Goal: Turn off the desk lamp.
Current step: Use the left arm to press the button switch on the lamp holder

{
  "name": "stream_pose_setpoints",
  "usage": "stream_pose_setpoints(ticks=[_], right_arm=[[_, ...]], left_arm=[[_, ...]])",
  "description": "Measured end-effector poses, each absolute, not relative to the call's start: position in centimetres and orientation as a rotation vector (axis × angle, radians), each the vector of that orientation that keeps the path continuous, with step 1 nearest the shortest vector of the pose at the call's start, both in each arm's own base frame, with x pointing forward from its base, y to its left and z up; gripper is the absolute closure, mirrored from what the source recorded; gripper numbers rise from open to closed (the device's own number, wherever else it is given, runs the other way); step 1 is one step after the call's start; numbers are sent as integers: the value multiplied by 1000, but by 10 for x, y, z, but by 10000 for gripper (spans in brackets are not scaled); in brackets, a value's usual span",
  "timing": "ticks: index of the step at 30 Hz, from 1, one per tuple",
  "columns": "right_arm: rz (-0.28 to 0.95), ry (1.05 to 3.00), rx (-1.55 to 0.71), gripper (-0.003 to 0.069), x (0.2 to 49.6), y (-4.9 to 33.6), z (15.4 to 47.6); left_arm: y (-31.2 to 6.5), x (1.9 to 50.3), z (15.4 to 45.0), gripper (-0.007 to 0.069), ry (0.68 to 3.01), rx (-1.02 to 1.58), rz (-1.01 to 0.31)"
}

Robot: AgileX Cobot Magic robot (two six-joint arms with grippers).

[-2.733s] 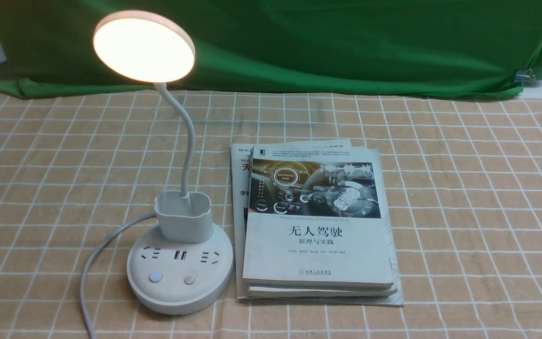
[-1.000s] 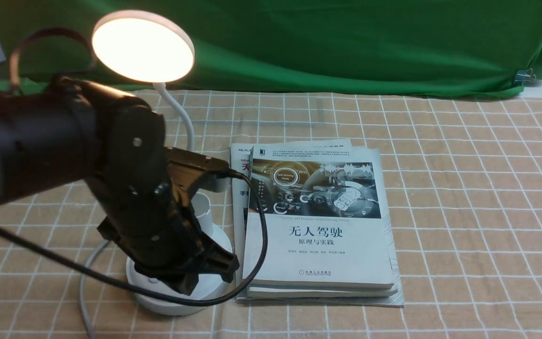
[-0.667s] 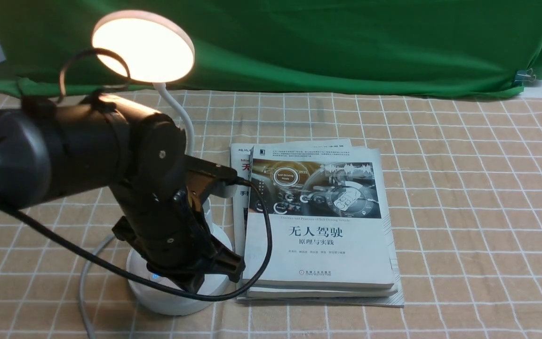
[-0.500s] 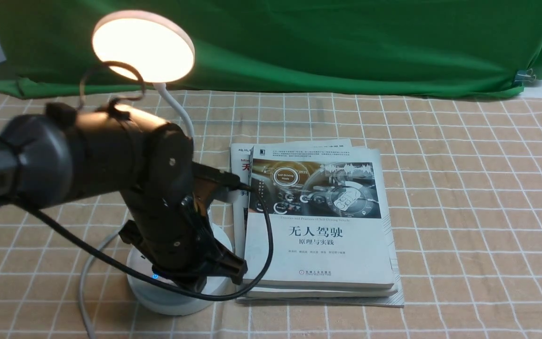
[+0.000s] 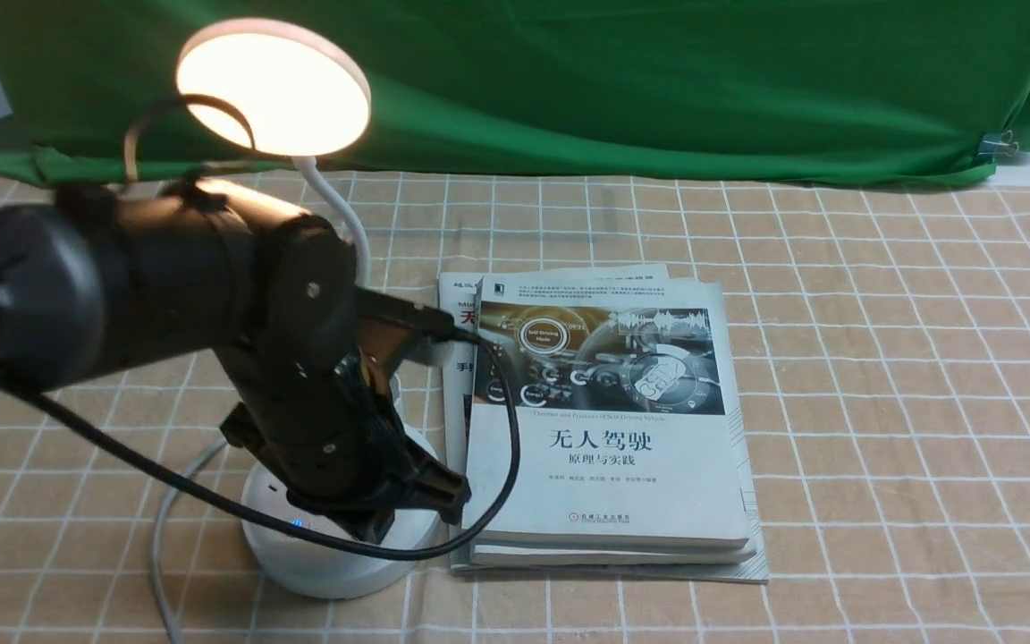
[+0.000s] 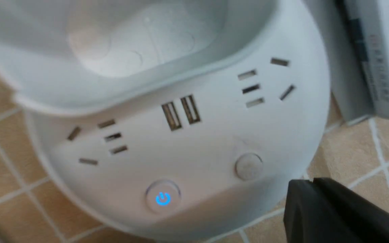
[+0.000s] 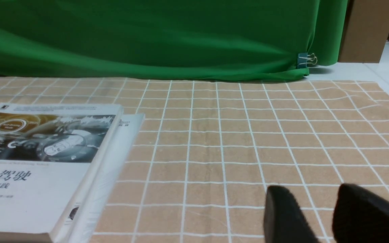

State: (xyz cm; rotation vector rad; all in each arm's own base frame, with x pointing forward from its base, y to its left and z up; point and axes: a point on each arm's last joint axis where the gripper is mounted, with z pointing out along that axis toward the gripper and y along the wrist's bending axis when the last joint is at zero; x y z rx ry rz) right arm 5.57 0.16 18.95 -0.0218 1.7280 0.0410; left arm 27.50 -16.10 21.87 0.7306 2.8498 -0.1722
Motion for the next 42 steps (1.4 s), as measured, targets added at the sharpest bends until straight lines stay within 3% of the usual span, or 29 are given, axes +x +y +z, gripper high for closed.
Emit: stream_pose_setpoints(ticks=[17, 25, 33, 42], right_arm=[[41, 1728, -22, 417, 56, 2, 190], [41, 1728, -22, 417, 56, 2, 190], [41, 1728, -22, 417, 56, 2, 190], [41, 1728, -22, 417, 56, 2, 190]], left_arm=[[-164, 290, 188, 620, 2887, 752, -79], [-163, 286, 197, 620, 2880, 727, -103], [-159, 273, 230, 620, 2820, 668, -184], [-159, 280, 212, 620, 2850, 691, -112]])
